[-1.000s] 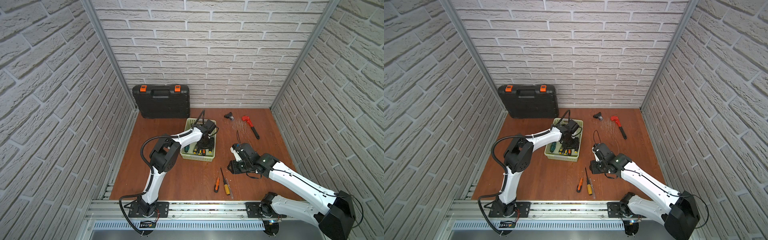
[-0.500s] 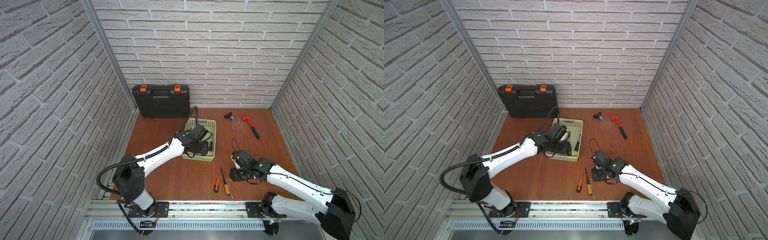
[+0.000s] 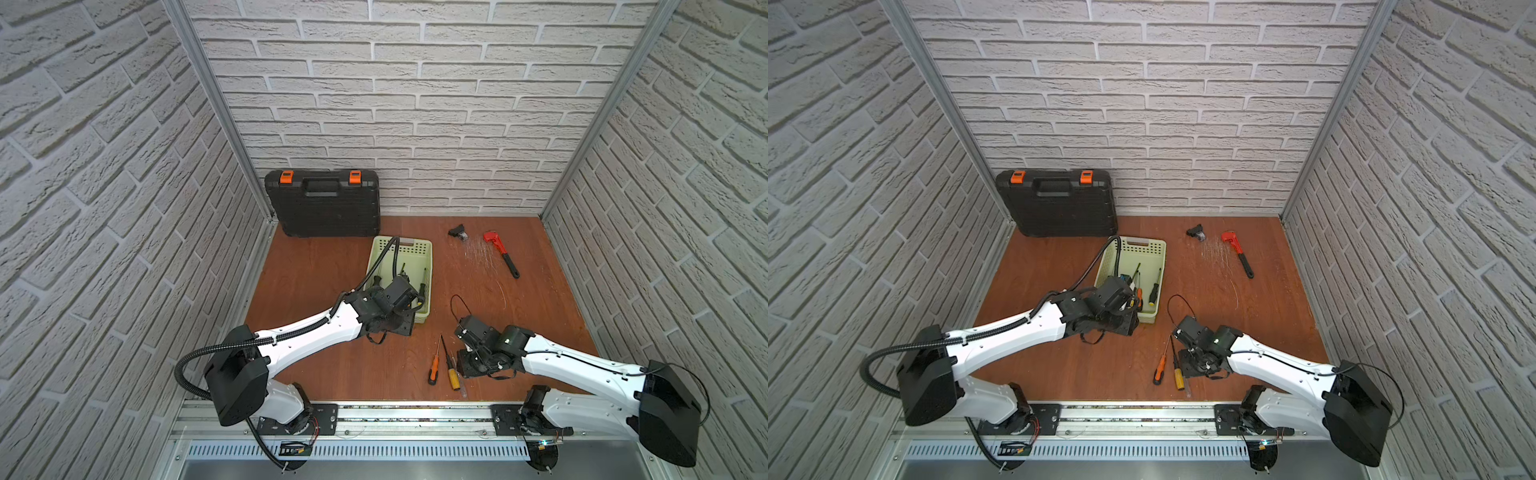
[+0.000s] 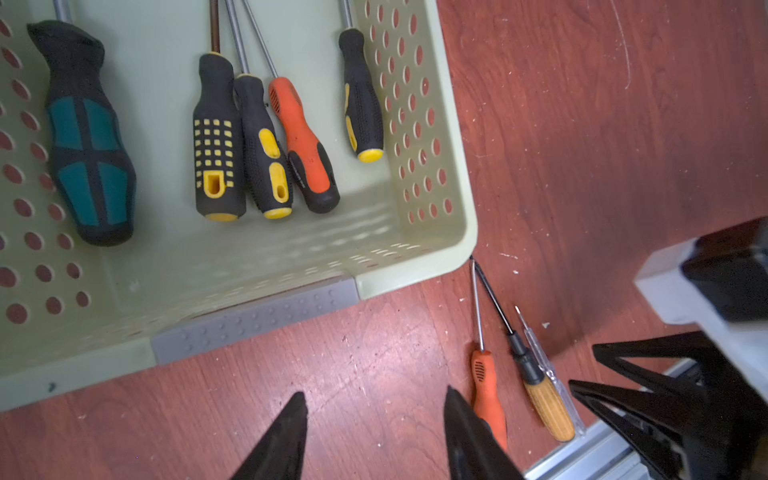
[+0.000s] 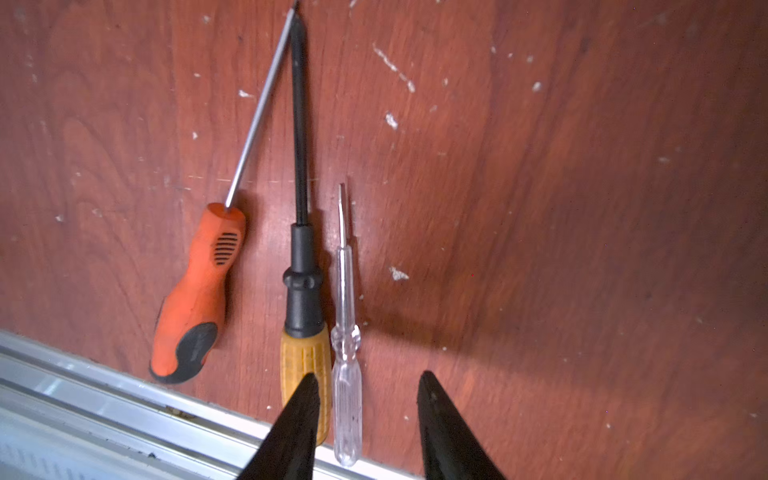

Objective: Put the screwdriver in the bin
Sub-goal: 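Open the left gripper and withdraw while the right gripper grasps the clear voltage tester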

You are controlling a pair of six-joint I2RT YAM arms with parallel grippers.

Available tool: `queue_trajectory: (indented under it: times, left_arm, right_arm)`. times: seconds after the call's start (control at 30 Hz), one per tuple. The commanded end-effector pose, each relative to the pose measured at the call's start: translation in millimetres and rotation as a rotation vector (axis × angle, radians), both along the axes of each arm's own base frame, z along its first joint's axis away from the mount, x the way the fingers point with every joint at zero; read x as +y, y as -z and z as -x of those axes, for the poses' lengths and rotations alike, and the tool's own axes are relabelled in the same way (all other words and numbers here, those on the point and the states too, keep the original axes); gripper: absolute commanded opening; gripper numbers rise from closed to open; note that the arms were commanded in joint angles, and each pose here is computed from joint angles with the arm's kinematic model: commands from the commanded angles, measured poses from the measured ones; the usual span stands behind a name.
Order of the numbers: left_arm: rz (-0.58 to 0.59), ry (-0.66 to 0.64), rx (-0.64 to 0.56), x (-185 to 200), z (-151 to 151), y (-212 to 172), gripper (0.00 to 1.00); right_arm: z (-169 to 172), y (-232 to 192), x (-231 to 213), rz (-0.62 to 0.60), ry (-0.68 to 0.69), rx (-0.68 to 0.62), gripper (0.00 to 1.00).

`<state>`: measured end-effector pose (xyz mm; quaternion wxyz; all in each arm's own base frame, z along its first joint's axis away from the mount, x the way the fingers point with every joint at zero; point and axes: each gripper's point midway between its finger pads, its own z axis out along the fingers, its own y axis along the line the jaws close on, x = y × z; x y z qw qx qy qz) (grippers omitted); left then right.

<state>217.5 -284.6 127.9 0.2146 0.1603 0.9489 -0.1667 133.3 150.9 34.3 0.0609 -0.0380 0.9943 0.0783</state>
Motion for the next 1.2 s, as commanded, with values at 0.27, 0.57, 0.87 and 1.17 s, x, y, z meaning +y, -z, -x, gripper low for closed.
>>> queue_trajectory:
  times: [0.27,0.57,0.87,1.17]
  left_arm:
    - [0.033,-0.05,-0.045,4,-7,-9,0.54]
    - [0.021,-0.063,-0.04,8,-6,-9,0.54]
    - [0.005,-0.112,-0.065,22,-8,-18,0.54]
    - [0.002,-0.166,-0.069,33,-17,-24,0.54]
  right_arm:
    - [-6,13,11,0.009,-0.01,0.013,0.39]
    - [-3,29,7,0.043,-0.007,0.045,0.36]
    - [-2,26,4,0.045,-0.001,0.042,0.16]
    - [-19,-8,-1,0.063,-0.014,-0.003,0.06]
